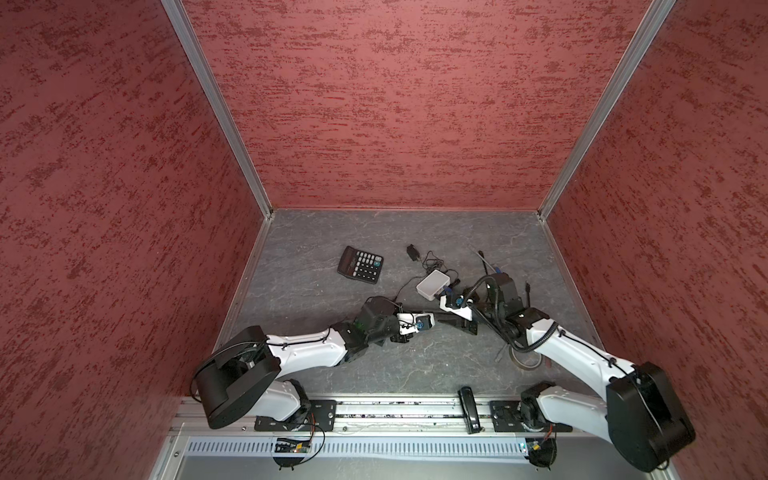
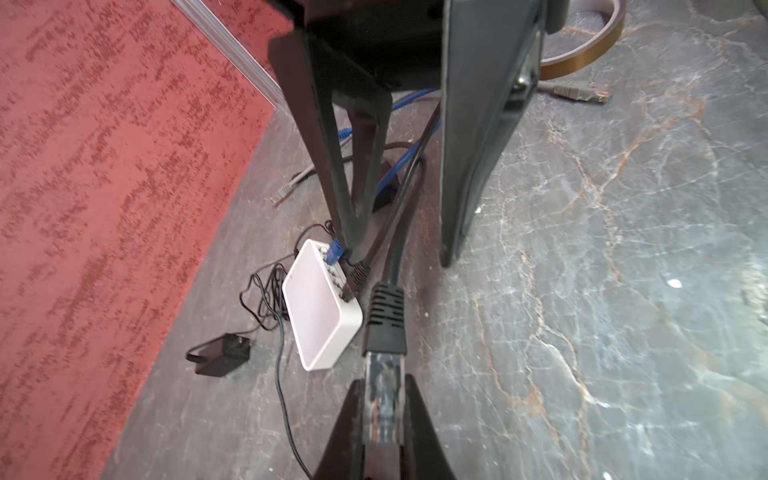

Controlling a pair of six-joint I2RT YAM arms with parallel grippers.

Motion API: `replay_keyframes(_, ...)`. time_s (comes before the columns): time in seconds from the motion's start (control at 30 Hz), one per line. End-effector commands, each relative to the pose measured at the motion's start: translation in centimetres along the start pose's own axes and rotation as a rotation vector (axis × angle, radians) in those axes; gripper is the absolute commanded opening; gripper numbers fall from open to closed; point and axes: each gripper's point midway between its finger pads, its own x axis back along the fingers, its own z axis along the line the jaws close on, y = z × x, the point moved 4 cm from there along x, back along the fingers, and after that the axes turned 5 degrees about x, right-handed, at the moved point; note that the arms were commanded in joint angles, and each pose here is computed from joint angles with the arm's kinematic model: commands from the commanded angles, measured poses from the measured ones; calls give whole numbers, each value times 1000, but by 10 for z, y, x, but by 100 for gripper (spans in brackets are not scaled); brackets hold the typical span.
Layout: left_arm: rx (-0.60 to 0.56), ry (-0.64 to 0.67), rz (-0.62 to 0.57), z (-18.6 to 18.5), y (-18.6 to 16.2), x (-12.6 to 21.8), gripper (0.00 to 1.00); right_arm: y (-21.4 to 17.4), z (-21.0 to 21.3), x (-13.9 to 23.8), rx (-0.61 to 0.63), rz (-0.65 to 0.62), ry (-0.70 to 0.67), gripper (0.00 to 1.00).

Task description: Insert the plug into the switch port

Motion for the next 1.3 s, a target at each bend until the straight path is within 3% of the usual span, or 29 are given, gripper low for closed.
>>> replay_keyframes(0.0, 65, -48, -13, -7, -2, 5, 0, 14, -9, 3, 96, -78, -51, 48)
replay_keyframes(0.2, 104, -46, -41, -9, -1, 6, 0, 18, 4, 0, 124, -151, 9, 46)
replay_keyframes(0.77, 95, -22, -108, -1, 14, 9, 0, 22, 13, -17, 109, -177, 104, 40)
replay_keyframes(1.27, 104, -39, -90, -2, 9, 8, 0, 35, 6, -20, 163, -181, 61, 37)
